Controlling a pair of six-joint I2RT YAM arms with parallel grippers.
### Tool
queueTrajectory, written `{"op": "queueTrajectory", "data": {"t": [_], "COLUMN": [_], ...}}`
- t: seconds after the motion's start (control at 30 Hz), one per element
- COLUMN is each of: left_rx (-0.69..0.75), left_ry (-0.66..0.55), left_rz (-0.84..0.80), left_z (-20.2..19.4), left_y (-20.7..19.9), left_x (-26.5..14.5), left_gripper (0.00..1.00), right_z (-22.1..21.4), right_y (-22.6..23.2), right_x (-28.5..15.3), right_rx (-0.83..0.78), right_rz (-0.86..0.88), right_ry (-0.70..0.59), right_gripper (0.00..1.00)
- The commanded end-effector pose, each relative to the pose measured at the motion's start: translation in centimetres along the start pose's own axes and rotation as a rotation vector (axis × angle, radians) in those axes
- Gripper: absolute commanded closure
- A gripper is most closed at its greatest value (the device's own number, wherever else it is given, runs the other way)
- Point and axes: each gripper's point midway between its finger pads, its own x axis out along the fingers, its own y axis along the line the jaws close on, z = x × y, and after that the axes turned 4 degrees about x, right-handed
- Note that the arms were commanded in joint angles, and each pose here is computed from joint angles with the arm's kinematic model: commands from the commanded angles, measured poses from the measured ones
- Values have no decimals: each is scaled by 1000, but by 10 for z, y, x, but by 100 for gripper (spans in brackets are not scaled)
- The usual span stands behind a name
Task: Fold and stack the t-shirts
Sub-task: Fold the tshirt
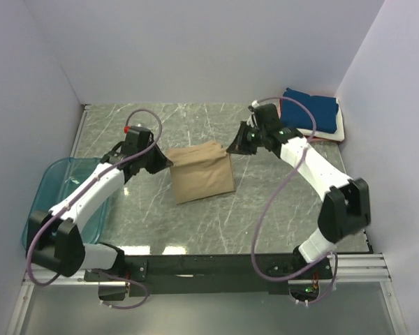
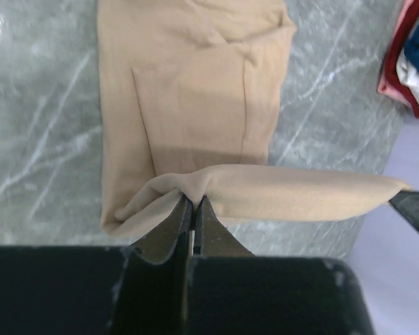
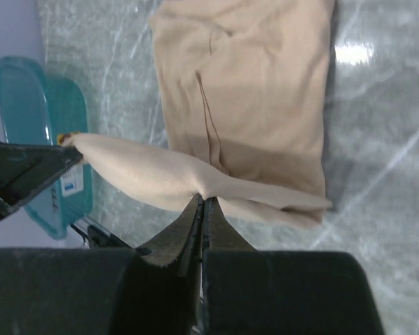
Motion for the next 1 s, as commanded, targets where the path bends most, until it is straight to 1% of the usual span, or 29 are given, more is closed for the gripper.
{"op": "queueTrajectory", "data": {"t": [0.0, 0.03, 0.07, 0.13, 0.17, 0.23, 0.27, 0.33, 0.37, 0.4, 0.43, 0.47, 0.5, 0.53, 0.57, 0.6, 0.63, 0.67, 0.7, 0.73, 0.77, 0.8, 0.83, 0.87, 0.93, 0.97], "left_rx": [23, 16, 5, 1, -4, -9, -14, -24, -33, -33, -43, -40, -44, -52, -56, -50, -51, -52, -49, -49, -52, -54, -54, -67, -59, -60], "left_ry": [-57, -52, -31, -38, -22, -29, -15, -16, 6, -11, 1, -6, -2, 17, 9, 15, 27, 16, 14, 14, 0, -7, -26, -28, -50, -45], "left_rz": [-72, -76, -56, -54, -35, -14, 0, 6, 13, 3, 16, 7, 23, 44, 40, 15, 25, 32, 34, 35, 40, 36, 12, 5, -21, -32], "left_z": [38, 43, 44, 57, 59, 75, 74, 86, 85, 96, 96, 103, 106, 104, 111, 113, 112, 120, 123, 126, 133, 136, 143, 143, 147, 142], "left_y": [-20, -21, -15, -15, -9, -7, -1, 3, 9, 8, 15, 13, 18, 26, 26, 23, 29, 30, 32, 35, 40, 42, 39, 43, 36, 31], "left_x": [5, 9, 21, 30, 41, 55, 62, 70, 82, 85, 95, 99, 104, 114, 117, 121, 128, 128, 130, 131, 128, 125, 119, 116, 105, 104], "left_gripper": [100, 100, 100, 100, 100, 100, 100, 100, 100, 100, 100, 100, 100, 100, 100, 100, 99, 87, 79, 70, 56, 52, 48, 42, 39, 39], "right_z": [36, 50, 54, 70, 76, 92, 95, 107, 110, 115, 119, 121, 132, 129, 131, 142, 142, 147, 151, 158, 161, 161, 161, 159, 148, 142], "right_y": [17, 28, 19, 21, 21, 16, 16, 8, 7, 3, -1, -2, -1, -10, -11, -10, -17, -20, -21, -26, -30, -32, -36, -37, -43, -45], "right_x": [12, 11, 29, 47, 53, 72, 80, 100, 106, 112, 124, 131, 132, 145, 149, 147, 154, 153, 151, 145, 140, 133, 129, 126, 122, 122], "right_rx": [-20, -30, -10, -2, 2, 15, 17, 36, 40, 48, 54, 59, 60, 69, 69, 60, 61, 47, 44, 45, 41, 37, 34, 9, -33, -42], "right_rz": [48, 64, 39, 37, 36, 22, 21, 20, 23, 23, 32, 40, 54, 53, 57, 68, 59, 50, 41, 34, 27, 25, 21, 16, 0, -9], "right_ry": [-32, -46, -17, -6, -4, 7, 11, 26, 29, 28, 35, 39, 21, 43, 47, 29, 36, 25, 15, -4, -16, -27, -33, -35, -22, -15], "right_gripper": [100, 100, 100, 100, 100, 100, 100, 100, 100, 100, 100, 100, 100, 97, 93, 80, 74, 69, 61, 57, 55, 51, 49, 47, 45, 44]}}
